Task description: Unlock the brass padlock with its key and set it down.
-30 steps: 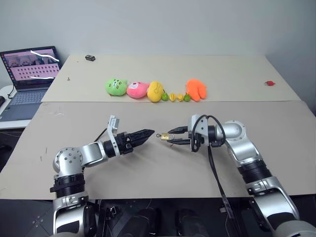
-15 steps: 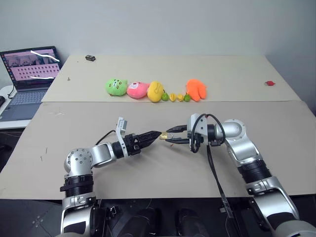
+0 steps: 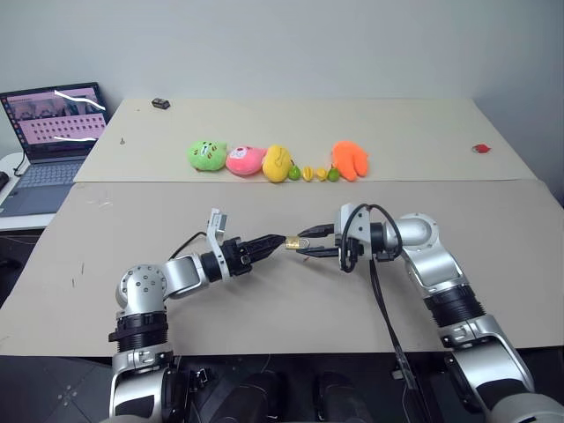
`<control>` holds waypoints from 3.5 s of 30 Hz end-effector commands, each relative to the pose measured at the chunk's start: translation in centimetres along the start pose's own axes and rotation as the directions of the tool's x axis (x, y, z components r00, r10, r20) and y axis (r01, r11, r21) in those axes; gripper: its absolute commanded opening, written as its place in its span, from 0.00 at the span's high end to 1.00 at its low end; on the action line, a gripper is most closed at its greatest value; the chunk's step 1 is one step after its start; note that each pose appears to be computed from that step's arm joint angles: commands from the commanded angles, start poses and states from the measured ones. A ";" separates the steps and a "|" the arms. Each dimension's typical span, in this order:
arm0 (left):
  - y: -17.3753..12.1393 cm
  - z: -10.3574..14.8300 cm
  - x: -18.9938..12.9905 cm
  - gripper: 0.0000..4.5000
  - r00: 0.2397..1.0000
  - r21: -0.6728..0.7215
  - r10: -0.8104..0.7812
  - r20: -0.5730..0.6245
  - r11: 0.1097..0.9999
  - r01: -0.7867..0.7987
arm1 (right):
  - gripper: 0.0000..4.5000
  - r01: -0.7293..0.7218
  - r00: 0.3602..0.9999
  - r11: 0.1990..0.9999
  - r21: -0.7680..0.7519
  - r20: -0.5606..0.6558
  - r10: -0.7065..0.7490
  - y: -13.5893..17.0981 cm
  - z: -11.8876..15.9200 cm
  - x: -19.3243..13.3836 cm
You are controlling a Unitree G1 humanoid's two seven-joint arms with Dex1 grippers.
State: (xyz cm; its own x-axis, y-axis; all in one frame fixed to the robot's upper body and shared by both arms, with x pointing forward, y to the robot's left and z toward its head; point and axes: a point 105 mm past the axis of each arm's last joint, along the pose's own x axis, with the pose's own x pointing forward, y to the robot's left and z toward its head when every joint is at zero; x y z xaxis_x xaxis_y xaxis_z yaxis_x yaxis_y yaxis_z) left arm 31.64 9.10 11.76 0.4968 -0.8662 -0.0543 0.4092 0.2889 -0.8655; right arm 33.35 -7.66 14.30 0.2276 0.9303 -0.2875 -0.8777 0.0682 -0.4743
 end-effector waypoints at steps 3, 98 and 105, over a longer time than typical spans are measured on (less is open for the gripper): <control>-1.1 0.0 0.6 0.35 0.999 0.012 -0.046 -0.016 0.999 0.046 | 0.79 0.008 1.000 0.999 -0.049 0.029 -0.007 -0.6 1.3 0.0; -0.4 -0.1 -1.6 0.99 0.994 -0.018 -0.112 0.015 0.993 0.113 | 0.79 -0.003 1.000 0.999 -0.054 0.010 0.004 -0.9 1.3 -0.4; -0.6 -1.3 -1.0 0.99 0.993 -0.022 -0.116 -0.034 0.993 0.116 | 0.79 -0.008 1.000 0.998 -0.057 0.011 0.009 -0.8 1.3 -0.3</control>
State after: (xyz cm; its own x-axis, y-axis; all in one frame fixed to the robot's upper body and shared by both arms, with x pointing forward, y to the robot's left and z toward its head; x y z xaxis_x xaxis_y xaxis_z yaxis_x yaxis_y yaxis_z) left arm 30.31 9.77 11.19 0.4423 -0.8968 0.0137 0.4205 0.1938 -0.8864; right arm 33.41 -7.82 14.31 0.2182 0.9219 -0.3202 -0.8765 0.0409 -0.4797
